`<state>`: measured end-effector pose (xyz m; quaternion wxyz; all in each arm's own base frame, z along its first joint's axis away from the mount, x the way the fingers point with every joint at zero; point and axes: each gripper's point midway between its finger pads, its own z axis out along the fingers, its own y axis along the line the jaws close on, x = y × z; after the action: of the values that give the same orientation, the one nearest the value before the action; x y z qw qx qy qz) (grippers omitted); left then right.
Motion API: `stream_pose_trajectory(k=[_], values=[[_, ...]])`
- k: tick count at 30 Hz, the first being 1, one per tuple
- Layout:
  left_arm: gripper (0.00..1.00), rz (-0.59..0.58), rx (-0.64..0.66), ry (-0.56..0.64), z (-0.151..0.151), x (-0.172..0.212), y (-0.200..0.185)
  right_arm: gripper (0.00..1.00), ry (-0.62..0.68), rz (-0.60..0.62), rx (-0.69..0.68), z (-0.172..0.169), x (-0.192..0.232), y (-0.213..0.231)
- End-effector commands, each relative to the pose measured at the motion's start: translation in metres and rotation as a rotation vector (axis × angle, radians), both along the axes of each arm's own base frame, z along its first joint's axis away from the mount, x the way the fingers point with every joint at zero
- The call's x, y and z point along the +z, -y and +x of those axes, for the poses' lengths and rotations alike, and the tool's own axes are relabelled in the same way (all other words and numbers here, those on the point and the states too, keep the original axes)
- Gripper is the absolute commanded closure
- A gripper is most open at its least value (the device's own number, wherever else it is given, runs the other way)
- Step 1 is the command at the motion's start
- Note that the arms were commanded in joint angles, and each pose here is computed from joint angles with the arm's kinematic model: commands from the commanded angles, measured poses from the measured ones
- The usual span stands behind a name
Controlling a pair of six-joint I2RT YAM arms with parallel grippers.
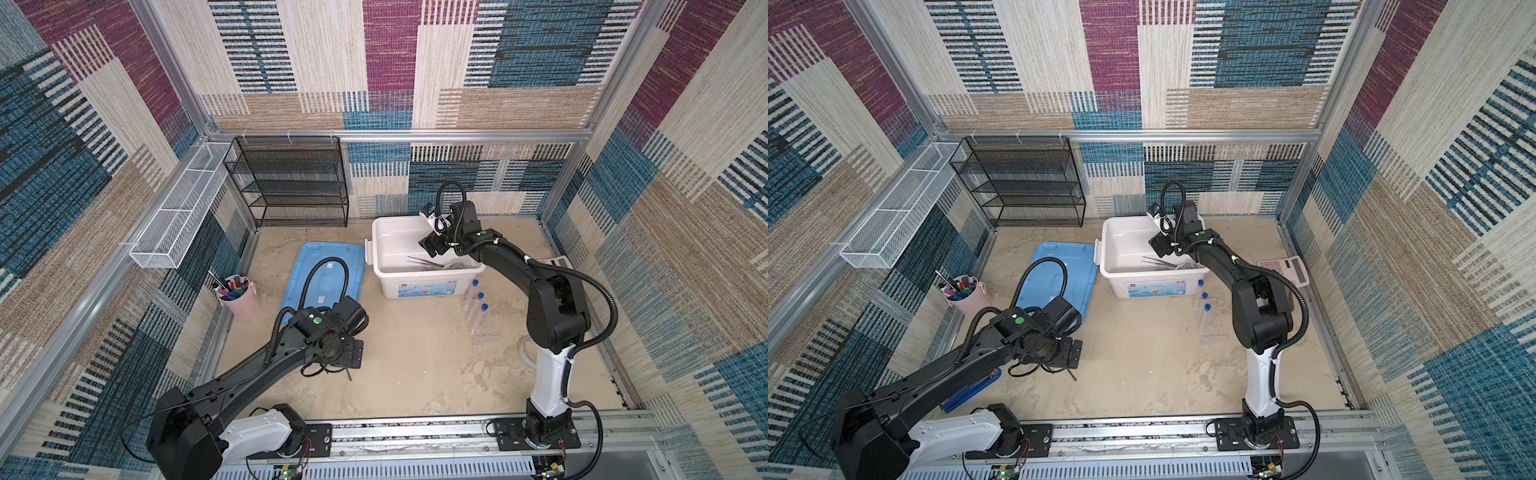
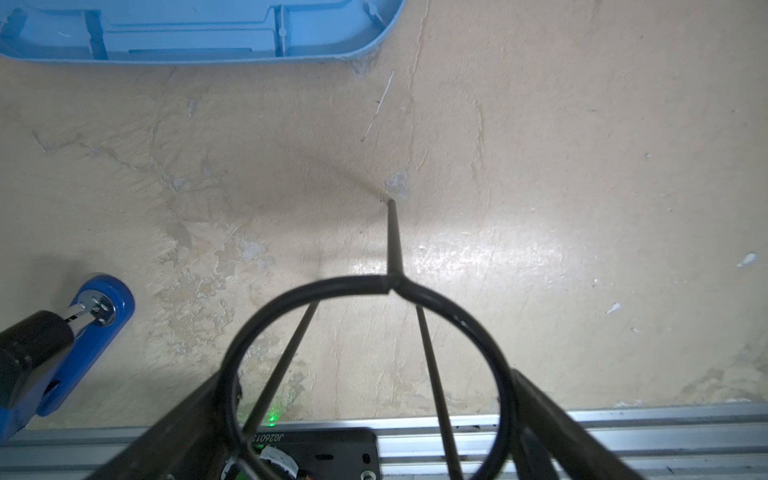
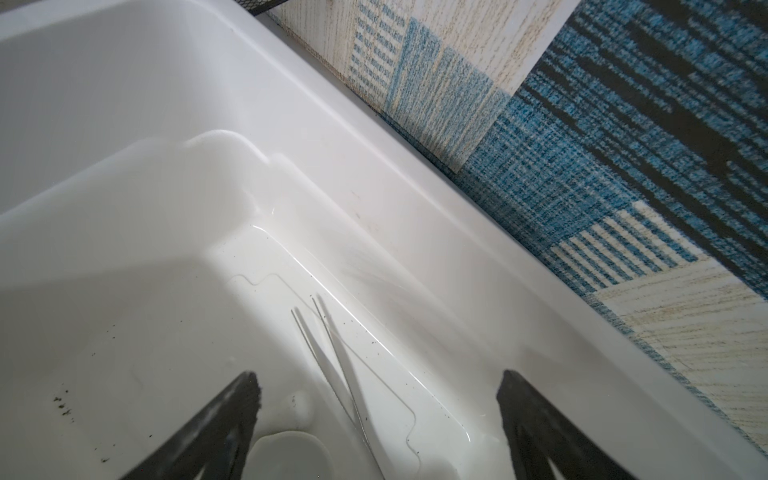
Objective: Organize the chemistry lab equipment
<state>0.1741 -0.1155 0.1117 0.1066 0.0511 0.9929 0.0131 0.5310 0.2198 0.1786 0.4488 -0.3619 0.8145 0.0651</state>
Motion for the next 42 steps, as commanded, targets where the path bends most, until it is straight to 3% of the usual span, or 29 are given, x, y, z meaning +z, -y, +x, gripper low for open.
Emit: stream_pose_trajectory(k=[1,13,42], values=[[0.00,0.007,0.022,-0.002,-0.001,0.000,-0.003,0.08,0.041,0.012,0.001,0.004,0.011,-0.002],[0.17,0.001,0.035,-0.011,-0.002,-0.003,-0.002,0.08,0.044,0.011,0.000,0.003,0.013,-0.001],[0.24,-0.020,0.001,0.086,0.027,0.031,0.014,0.08,0.045,0.118,0.014,-0.010,0.031,-0.004]])
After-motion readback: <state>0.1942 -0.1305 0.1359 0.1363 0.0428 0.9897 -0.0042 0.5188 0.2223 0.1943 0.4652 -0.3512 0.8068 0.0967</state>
